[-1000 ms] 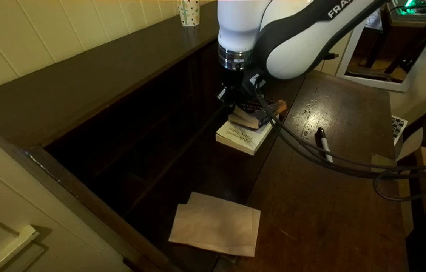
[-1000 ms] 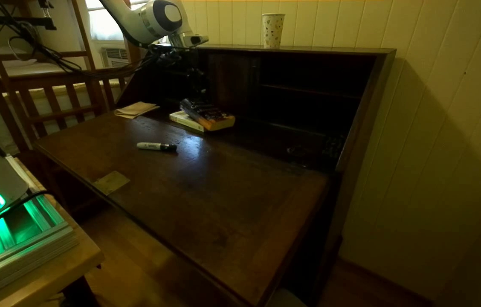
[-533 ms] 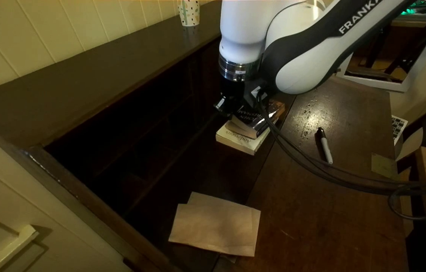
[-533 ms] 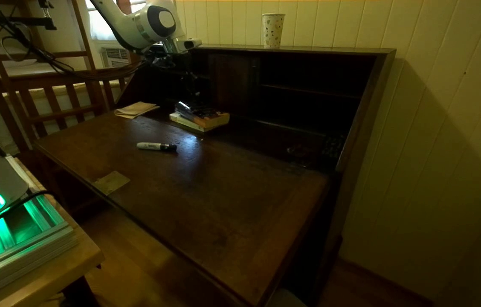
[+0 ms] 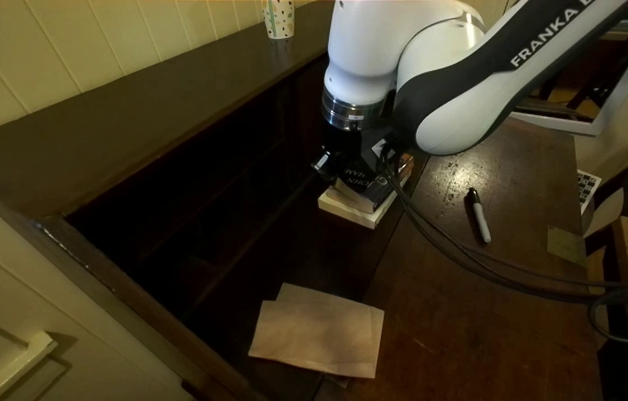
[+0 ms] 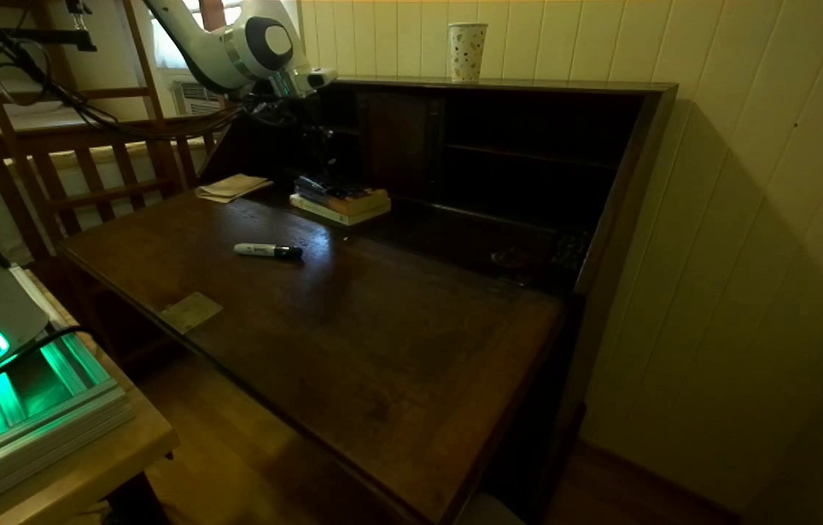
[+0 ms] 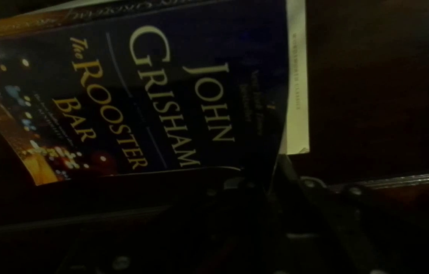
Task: Put the blue book on top of the white book.
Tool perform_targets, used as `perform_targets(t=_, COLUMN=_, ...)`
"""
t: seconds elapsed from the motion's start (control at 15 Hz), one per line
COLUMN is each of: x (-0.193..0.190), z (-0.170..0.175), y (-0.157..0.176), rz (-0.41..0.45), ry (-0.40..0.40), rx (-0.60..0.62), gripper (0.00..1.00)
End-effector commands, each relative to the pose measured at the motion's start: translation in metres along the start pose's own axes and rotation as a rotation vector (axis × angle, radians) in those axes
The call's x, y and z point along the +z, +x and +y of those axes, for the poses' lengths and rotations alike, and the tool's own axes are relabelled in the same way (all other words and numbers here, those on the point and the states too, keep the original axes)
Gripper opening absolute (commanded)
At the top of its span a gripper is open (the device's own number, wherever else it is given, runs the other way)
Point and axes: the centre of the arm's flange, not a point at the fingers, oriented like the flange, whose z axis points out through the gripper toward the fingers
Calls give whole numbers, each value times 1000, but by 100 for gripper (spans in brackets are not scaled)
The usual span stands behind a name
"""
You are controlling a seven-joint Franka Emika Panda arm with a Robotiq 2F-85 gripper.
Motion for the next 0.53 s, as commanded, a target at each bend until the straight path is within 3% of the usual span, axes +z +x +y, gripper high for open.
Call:
perform_targets(t=0.0, x=-6, z=-2, y=-13, rz=30, ry=13, rx=-11, gripper=4)
perform_targets(t=0.4, x=-6, z=-2, y=-13, rz=47, ry=15, rx=-24, gripper=4)
perform_targets(t=0.47, x=-7, z=-2, y=-13, rz=48, ry=16, rx=-23, gripper=40)
